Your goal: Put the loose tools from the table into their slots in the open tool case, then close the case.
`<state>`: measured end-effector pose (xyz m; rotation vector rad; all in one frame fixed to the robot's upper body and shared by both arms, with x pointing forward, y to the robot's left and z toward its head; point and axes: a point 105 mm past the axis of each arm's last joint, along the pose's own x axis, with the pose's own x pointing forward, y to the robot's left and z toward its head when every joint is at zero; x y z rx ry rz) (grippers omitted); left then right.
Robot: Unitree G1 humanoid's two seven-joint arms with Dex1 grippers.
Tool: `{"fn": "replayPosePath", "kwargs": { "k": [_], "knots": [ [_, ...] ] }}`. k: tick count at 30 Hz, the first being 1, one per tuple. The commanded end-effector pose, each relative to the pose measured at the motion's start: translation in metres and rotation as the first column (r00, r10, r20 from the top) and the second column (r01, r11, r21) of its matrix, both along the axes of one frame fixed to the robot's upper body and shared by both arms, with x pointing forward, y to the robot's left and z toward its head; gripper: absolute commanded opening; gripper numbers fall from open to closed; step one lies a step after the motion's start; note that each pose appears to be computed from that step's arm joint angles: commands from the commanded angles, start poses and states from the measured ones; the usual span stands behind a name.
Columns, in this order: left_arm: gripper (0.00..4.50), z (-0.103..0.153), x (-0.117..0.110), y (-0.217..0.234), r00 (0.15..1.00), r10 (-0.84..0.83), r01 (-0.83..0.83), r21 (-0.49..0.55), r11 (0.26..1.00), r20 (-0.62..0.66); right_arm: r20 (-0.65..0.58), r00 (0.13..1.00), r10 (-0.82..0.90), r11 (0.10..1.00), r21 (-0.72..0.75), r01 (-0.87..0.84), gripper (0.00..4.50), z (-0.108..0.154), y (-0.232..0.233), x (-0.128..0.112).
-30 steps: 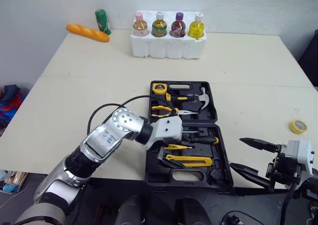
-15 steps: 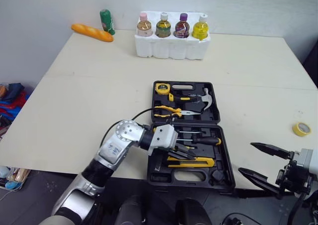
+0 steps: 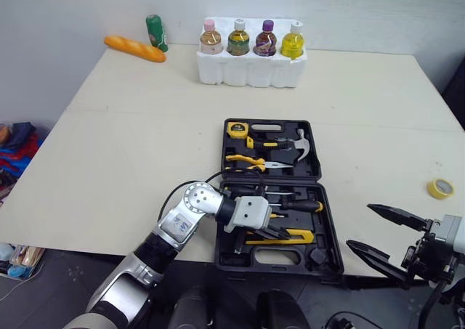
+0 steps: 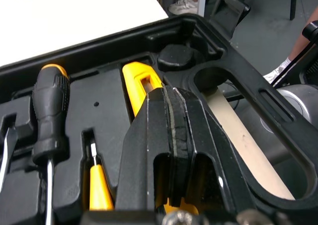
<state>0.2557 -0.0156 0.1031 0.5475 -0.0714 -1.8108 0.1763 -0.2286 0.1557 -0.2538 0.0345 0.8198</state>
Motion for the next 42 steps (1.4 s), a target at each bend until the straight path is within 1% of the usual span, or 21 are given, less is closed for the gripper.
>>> {"fn": "replayPosePath", "kwargs": {
  "k": [1,3,7,11,12,15,19,23,25,26,27,28,30,31,33,35,37,38,39,40,42],
  "knots": [
    [0.04,-0.027,0.004,0.003,0.995,0.078,-0.07,0.115,0.991,-0.068,0.022,1.0,0.009,1.0,0.014,-0.009,4.5,0.003,0.006,-0.002],
    [0.04,-0.035,0.006,0.004,0.992,0.099,-0.087,0.158,0.984,-0.072,0.025,1.0,0.004,1.0,0.012,-0.004,4.5,0.002,0.005,-0.001],
    [0.04,-0.053,0.0,0.011,0.991,0.097,-0.07,0.253,0.965,-0.094,0.034,0.999,-0.012,1.0,-0.007,0.012,4.5,0.002,0.0,0.002],
    [0.04,-0.071,0.002,0.023,0.984,0.145,-0.1,0.351,0.931,-0.104,0.037,0.999,-0.022,1.0,-0.009,0.022,4.5,0.002,-0.003,0.003],
    [0.04,-0.069,0.0,0.022,0.98,0.151,-0.099,0.336,0.937,-0.132,0.037,0.999,-0.022,1.0,-0.009,0.022,4.5,0.001,-0.002,0.004],
    [0.04,-0.052,0.0,0.011,0.973,0.155,-0.113,0.232,0.966,-0.169,0.031,0.999,-0.024,1.0,-0.009,0.025,4.5,0.0,-0.004,0.003],
    [0.04,-0.019,0.001,0.002,0.998,0.052,-0.049,0.073,0.996,-0.039,0.028,0.999,-0.034,0.999,-0.008,0.034,4.5,0.0,-0.007,0.004],
    [0.04,0.016,0.0,0.0,1.0,0.015,-0.015,-0.085,0.996,0.0,0.044,0.997,-0.069,0.998,0.004,0.069,4.5,0.003,-0.015,0.005],
    [0.04,0.04,0.002,0.003,0.999,0.015,-0.008,-0.189,0.982,0.033,0.064,0.993,-0.1,0.995,0.004,0.1,4.5,0.008,-0.024,0.008],
    [0.04,0.049,0.006,0.006,0.998,0.045,-0.034,-0.222,0.974,0.042,0.073,0.991,-0.108,0.994,-0.006,0.109,4.5,0.01,-0.028,0.008],
    [0.04,0.063,0.018,0.01,0.993,0.113,-0.098,-0.276,0.956,0.039,0.082,0.99,-0.117,0.992,-0.028,0.12,4.5,0.013,-0.034,0.009],
    [0.04,0.082,0.031,0.018,0.98,0.198,-0.185,-0.349,0.919,0.003,0.094,0.986,-0.136,0.989,-0.039,0.14,4.5,0.018,-0.043,0.011],
    [0.65,0.11,0.043,0.038,0.965,0.26,-0.253,-0.427,0.868,-0.043,0.118,0.978,-0.171,0.982,-0.063,0.179,4.5,0.029,-0.06,0.014],
    [0.9,0.116,0.047,0.051,0.959,0.281,-0.268,-0.42,0.867,-0.032,0.127,0.973,-0.192,0.977,-0.072,0.202,4.5,0.033,-0.069,0.015],
    [1.72,0.121,0.057,0.076,0.935,0.356,-0.33,-0.389,0.86,-0.007,0.131,0.964,-0.23,0.967,-0.08,0.242,4.5,0.039,-0.082,0.017],
    [2.5,0.124,0.063,0.086,0.917,0.399,-0.374,-0.376,0.848,-0.01,0.127,0.961,-0.247,0.963,-0.077,0.258,4.5,0.04,-0.088,0.016],
    [3.3,0.13,0.07,0.109,0.876,0.48,-0.464,-0.375,0.803,-0.056,0.142,0.944,-0.297,0.948,-0.077,0.31,4.5,0.044,-0.101,0.015],
    [3.83,0.132,0.073,0.12,0.855,0.514,-0.499,-0.371,0.783,-0.066,0.15,0.935,-0.322,0.939,-0.077,0.335,4.5,0.046,-0.107,0.014],
    [4.29,0.129,0.079,0.147,0.802,0.594,-0.575,-0.352,0.738,-0.064,0.179,0.905,-0.386,0.908,-0.1,0.407,4.5,0.049,-0.124,0.011],
    [4.45,0.126,0.084,0.173,0.739,0.67,-0.65,-0.335,0.682,-0.068,0.187,0.883,-0.429,0.885,-0.108,0.453,4.5,0.051,-0.136,0.006],
    [4.45,0.119,0.088,0.212,0.633,0.773,-0.747,-0.305,0.591,-0.054,0.202,0.849,-0.488,0.847,-0.126,0.517,4.5,0.052,-0.153,-0.002]
  ]
}}
